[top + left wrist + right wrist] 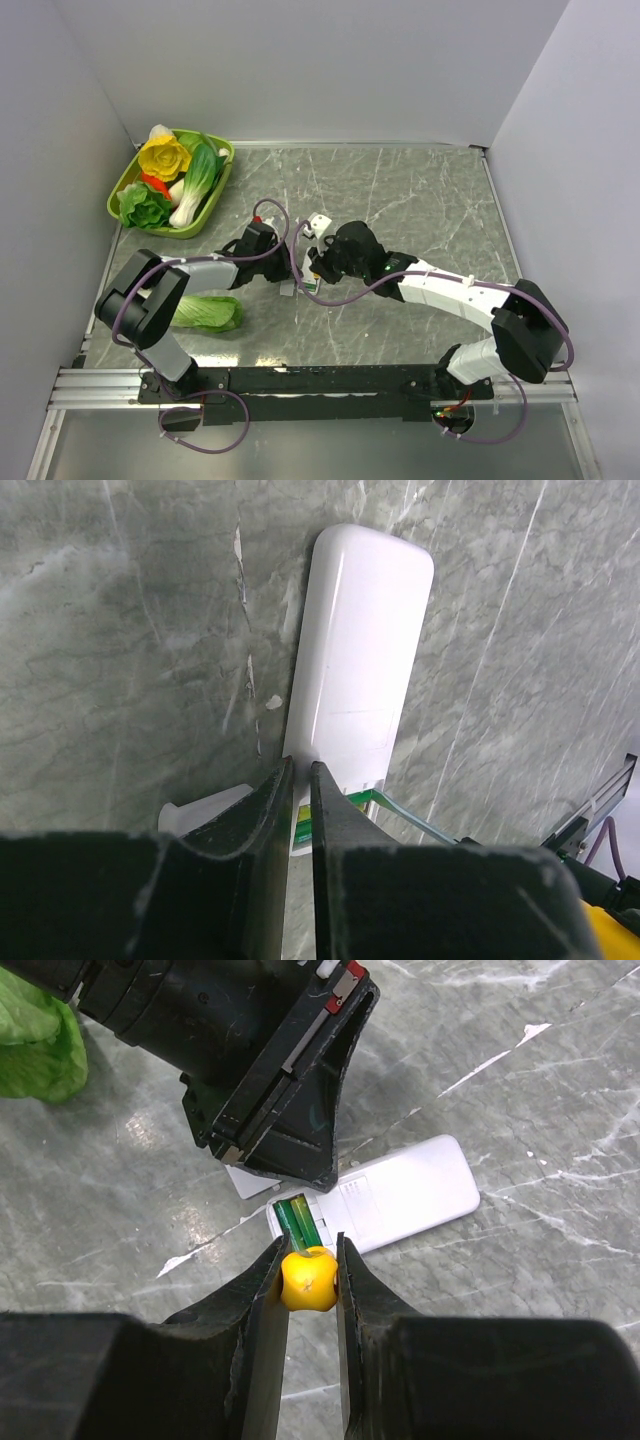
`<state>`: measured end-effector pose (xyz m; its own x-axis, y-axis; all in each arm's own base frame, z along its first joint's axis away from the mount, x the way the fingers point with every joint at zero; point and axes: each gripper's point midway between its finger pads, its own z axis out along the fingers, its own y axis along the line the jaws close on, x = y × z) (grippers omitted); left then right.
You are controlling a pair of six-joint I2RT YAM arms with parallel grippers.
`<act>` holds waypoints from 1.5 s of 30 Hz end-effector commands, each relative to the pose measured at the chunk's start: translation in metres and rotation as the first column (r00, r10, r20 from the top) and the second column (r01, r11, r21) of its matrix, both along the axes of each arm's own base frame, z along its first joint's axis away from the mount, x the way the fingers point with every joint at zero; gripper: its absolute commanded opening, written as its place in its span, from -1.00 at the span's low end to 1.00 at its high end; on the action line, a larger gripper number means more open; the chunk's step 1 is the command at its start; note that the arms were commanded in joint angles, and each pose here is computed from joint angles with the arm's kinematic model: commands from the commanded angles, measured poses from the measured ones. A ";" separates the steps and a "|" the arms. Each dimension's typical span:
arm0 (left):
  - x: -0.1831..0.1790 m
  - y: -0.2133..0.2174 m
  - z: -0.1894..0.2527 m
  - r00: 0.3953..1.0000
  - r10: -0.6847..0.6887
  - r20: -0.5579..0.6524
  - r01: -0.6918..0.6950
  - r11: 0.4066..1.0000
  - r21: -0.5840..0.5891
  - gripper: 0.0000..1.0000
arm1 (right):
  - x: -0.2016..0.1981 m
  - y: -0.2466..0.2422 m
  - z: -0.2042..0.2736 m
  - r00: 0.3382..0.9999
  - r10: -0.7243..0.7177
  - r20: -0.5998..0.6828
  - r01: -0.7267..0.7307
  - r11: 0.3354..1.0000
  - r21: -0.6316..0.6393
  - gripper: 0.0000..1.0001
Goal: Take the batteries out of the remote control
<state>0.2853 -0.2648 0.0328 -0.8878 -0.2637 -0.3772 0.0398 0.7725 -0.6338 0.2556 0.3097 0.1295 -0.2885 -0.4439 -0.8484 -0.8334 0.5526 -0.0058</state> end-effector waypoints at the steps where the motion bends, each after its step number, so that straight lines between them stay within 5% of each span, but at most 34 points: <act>1: -0.029 -0.012 -0.005 0.995 -0.070 -0.071 0.068 0.997 -0.031 -0.70 | -0.018 -0.012 -0.031 0.996 0.004 -0.088 -0.011 0.997 -0.076 -1.00; 45: -0.031 -0.013 -0.010 0.995 -0.061 -0.074 0.061 0.998 -0.001 -0.53 | -0.014 -0.012 -0.007 0.999 -0.001 -0.048 -0.002 0.998 -0.063 -1.00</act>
